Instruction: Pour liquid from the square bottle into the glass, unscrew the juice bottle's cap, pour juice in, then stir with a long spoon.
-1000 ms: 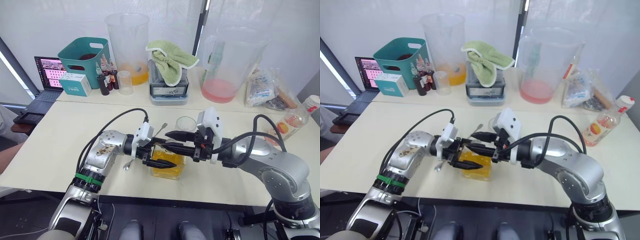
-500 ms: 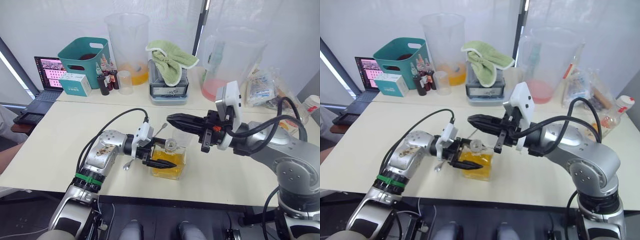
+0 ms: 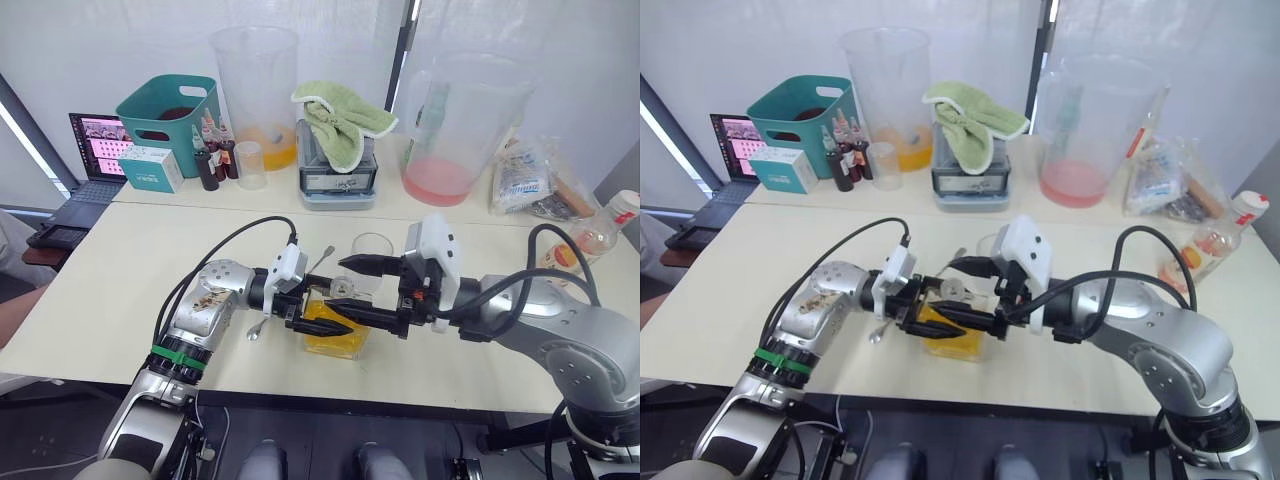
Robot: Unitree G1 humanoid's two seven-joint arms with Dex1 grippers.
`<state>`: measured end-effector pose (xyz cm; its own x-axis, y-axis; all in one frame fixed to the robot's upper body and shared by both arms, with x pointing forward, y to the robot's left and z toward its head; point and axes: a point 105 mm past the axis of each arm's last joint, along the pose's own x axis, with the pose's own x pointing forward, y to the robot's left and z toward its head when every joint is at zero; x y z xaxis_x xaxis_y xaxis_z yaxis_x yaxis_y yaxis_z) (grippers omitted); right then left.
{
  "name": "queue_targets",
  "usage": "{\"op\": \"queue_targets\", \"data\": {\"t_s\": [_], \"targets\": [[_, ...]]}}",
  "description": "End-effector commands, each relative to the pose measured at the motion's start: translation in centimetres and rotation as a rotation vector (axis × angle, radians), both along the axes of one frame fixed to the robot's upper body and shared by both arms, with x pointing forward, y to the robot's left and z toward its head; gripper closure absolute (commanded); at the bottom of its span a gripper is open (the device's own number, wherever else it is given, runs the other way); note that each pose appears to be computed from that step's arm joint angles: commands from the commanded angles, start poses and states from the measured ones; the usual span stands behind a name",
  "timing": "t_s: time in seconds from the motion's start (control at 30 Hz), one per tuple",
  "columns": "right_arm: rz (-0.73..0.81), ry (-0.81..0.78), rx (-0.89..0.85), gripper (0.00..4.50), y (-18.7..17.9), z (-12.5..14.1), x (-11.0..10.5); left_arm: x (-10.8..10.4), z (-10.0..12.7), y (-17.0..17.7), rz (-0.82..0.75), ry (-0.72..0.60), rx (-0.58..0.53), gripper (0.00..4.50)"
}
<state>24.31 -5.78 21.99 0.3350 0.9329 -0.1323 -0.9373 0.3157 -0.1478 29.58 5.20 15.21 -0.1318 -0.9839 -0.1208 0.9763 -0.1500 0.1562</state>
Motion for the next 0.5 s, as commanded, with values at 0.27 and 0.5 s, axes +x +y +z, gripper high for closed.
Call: {"op": "queue_targets", "data": {"t_s": [0.27, 0.5], "targets": [[0.006, -0.031, 0.047, 2.16, 0.5, 0.5, 0.6, 0.3, -0.3, -0.1, 0.013, -0.018, 0.037, 1.64], [0.014, -0.042, 0.082, 3.44, 0.6, 1.2, 0.5, 0.3, -0.3, 0.0, 0.012, -0.018, 0.039, 1.64]]}}
